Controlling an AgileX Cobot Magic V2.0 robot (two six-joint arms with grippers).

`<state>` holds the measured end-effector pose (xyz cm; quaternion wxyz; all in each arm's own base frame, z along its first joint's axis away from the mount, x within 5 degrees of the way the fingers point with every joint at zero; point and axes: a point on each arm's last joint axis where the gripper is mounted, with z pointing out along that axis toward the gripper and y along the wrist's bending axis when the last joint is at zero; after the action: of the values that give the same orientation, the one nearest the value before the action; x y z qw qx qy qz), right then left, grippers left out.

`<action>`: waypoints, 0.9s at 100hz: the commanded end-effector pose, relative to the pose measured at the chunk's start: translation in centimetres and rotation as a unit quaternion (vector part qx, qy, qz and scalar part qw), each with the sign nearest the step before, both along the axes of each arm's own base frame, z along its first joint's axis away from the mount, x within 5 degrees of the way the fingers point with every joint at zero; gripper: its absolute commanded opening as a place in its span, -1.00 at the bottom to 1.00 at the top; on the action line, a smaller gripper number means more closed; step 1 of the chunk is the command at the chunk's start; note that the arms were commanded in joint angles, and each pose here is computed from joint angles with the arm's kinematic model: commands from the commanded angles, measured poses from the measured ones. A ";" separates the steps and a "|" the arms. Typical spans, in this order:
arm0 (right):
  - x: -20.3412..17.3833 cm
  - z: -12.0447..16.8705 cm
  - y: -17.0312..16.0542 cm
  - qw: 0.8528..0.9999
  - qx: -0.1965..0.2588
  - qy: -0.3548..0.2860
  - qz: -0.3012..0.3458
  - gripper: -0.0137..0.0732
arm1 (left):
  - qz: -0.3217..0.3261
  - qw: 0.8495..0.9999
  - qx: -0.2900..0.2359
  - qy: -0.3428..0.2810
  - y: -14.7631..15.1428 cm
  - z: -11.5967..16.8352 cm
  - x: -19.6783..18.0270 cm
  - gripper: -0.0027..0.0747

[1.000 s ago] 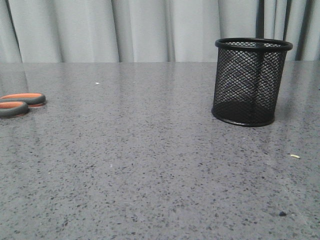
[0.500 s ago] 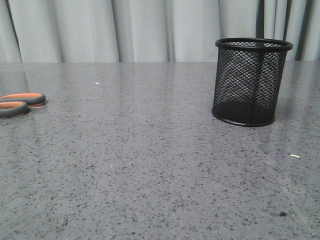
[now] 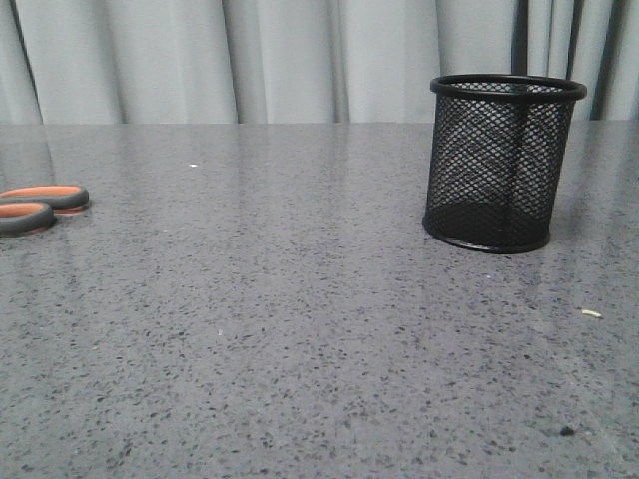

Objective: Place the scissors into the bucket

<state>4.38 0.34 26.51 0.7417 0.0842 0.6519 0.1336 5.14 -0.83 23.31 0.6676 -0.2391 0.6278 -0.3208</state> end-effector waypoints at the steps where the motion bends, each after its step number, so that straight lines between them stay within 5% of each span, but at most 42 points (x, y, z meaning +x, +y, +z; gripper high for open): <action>1: -0.2 3.6 0.0 0.999 -0.045 0.006 -0.007 -0.79 | 0.006 0.993 0.111 -0.044 -0.2 3.7 -0.8 -0.98; 15: 0.5 7.0 0.0 0.990 -0.111 0.086 -0.005 -0.79 | -0.026 0.976 0.217 -0.001 -0.8 7.2 0.3 -0.91; 30: 1.6 9.6 0.2 0.980 -0.117 0.158 0.010 -0.68 | -0.078 0.945 0.317 0.027 -1.4 9.4 2.5 -0.24; 38: 2.2 10.6 0.3 0.978 -0.110 0.178 0.020 -0.38 | -0.107 0.922 0.370 0.025 -1.9 10.1 3.6 -0.04; 49: 2.7 11.1 0.5 0.977 -0.097 0.186 0.031 0.17 | -0.146 0.878 0.455 0.033 -2.7 11.3 5.2 -0.13; 63: 2.7 11.1 0.6 0.978 -0.091 0.186 0.035 0.46 | -0.201 0.790 0.572 0.088 -3.5 12.1 8.4 -0.16; 90: 2.7 11.4 0.9 0.980 -0.094 0.169 0.054 0.46 | -0.301 0.536 0.775 0.148 -5.5 11.6 15.3 -0.16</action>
<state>6.75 1.14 36.10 0.5739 0.0082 0.8141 0.0888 18.55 -5.76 33.83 0.3738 0.4758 0.7903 0.0965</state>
